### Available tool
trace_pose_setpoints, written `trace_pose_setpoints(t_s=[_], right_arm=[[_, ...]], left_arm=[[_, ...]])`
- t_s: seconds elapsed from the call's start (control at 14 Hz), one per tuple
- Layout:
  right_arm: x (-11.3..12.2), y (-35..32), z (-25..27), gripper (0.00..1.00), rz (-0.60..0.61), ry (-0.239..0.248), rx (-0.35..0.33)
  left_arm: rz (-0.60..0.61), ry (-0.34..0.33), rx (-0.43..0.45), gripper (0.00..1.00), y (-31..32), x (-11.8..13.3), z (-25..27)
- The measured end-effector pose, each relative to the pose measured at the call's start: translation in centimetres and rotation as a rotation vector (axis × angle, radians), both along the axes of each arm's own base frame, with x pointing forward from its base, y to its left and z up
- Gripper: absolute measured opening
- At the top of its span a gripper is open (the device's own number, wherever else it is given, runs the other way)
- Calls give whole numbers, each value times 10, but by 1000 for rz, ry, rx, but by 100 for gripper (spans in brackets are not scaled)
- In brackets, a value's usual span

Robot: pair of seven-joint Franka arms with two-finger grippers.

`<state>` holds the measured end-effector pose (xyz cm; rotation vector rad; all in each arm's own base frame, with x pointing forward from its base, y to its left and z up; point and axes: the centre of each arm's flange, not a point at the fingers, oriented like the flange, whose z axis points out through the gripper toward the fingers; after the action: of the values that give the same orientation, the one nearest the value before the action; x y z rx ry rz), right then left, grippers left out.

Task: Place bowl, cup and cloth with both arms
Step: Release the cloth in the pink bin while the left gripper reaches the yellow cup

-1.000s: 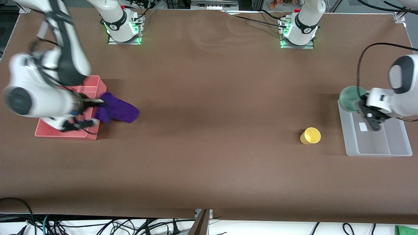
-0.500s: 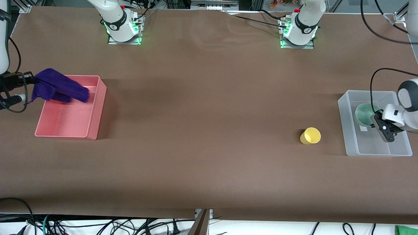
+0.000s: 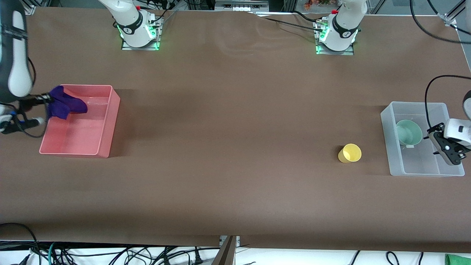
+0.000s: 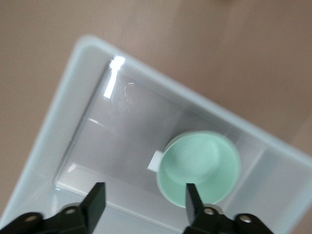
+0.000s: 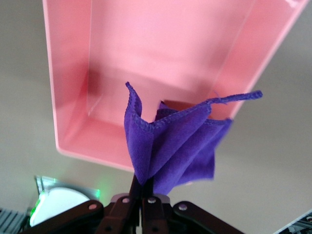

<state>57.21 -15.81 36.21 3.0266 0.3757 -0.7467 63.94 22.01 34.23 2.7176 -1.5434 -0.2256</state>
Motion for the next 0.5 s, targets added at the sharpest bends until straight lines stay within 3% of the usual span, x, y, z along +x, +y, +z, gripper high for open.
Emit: trace_pose_setpoints(t_s=[0.14, 0.36, 0.5], right_arm=[[6, 12, -14, 7, 4, -30, -13], [15, 33, -5, 37, 16, -84, 31], [24, 68, 28, 58, 6, -166, 105]], left_arm=[[173, -9, -12, 99, -49, 11, 26], [501, 35, -69, 100, -116, 24, 0], [674, 95, -82, 100, -149, 29, -34]])
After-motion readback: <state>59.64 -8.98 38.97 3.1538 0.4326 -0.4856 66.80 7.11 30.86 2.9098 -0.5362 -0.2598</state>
